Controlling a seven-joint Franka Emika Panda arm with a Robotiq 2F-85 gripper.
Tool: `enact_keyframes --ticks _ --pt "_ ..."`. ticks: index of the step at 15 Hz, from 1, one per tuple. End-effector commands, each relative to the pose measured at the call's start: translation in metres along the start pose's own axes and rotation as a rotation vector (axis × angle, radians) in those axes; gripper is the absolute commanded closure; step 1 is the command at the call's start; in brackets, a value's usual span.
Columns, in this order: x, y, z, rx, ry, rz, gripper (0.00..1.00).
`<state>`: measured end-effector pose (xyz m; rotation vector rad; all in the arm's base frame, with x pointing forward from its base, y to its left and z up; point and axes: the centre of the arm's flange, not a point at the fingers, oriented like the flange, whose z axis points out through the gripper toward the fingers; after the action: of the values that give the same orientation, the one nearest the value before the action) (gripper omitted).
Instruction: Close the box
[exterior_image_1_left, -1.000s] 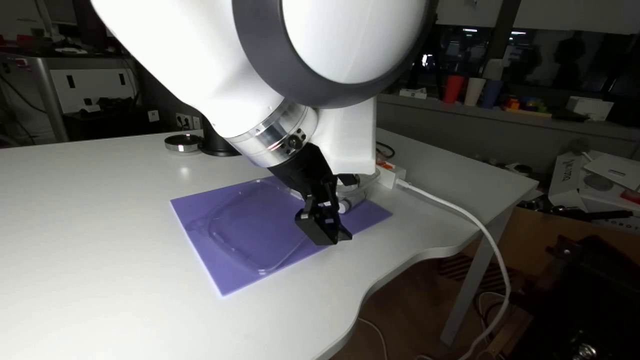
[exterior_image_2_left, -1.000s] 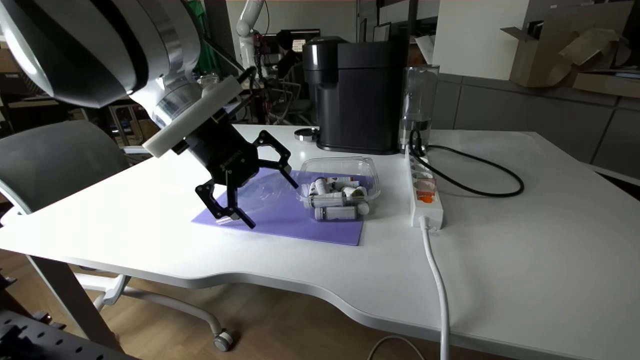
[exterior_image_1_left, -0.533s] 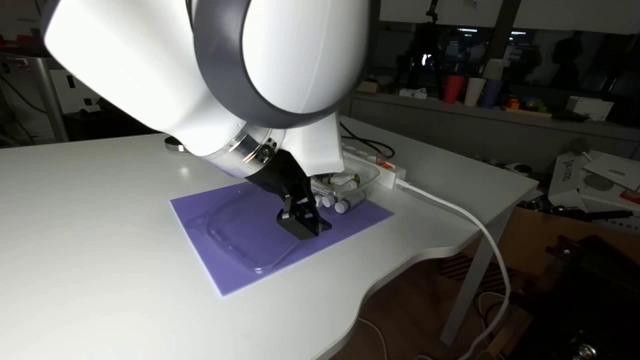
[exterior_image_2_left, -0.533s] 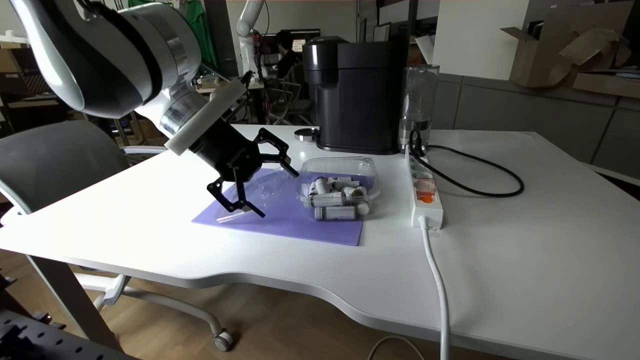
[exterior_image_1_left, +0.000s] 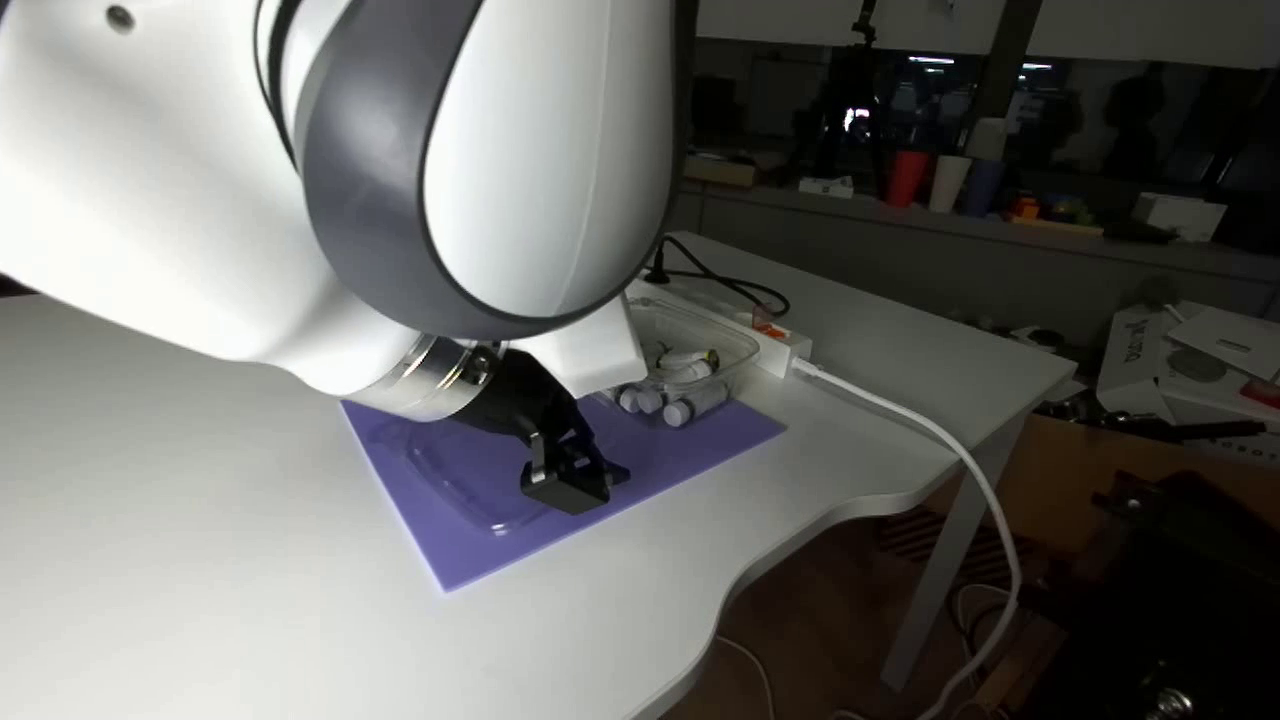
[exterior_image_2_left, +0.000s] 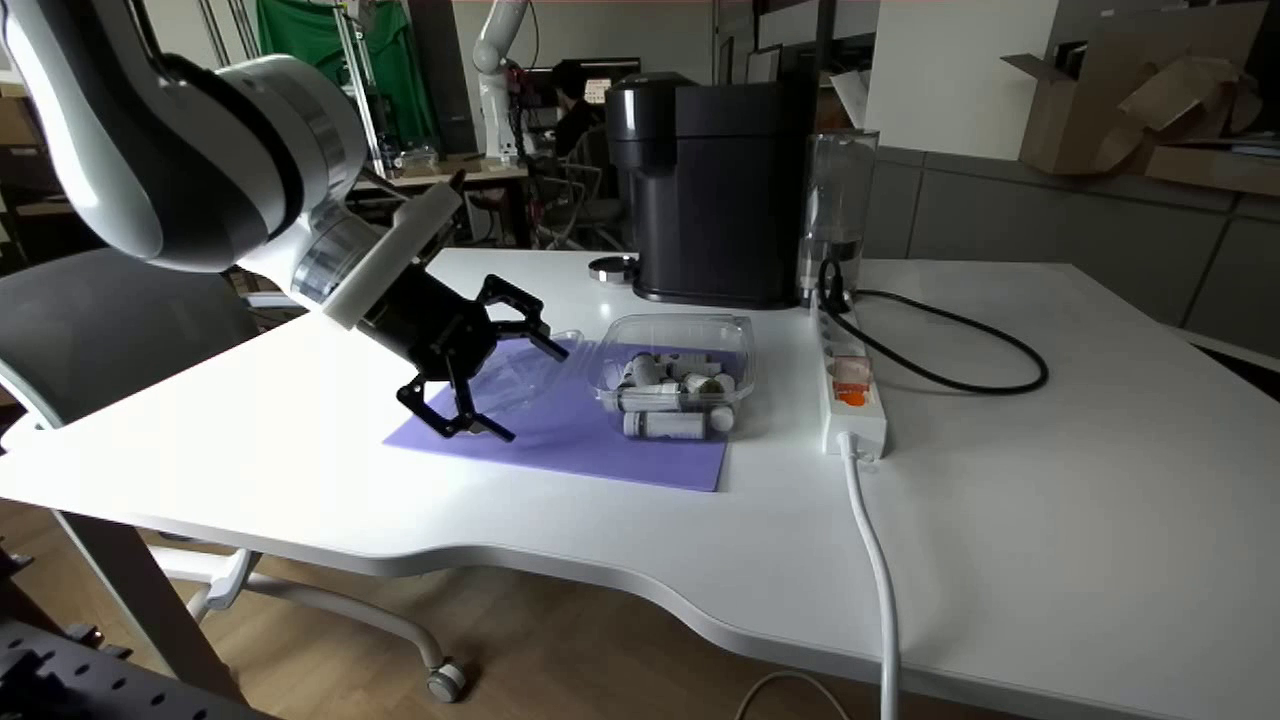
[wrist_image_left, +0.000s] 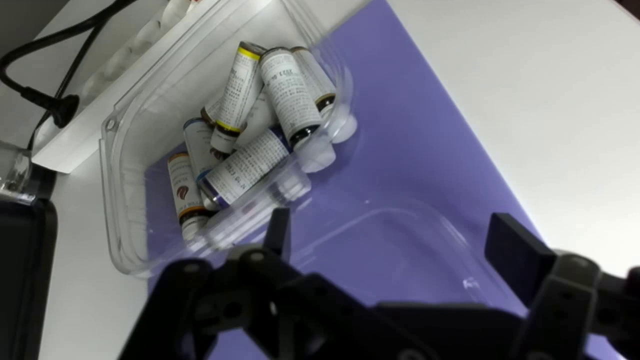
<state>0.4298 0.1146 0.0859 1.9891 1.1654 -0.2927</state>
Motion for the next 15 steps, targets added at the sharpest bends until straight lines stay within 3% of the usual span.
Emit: enact_keyframes --ticks 1,6,15 --pt "0.006 -0.009 -0.010 -0.087 0.000 -0.033 0.00" --pt "0.012 -0.011 -0.021 -0.199 0.002 0.004 0.00" --pt "0.007 0.001 -0.036 -0.209 0.052 0.439 0.00"
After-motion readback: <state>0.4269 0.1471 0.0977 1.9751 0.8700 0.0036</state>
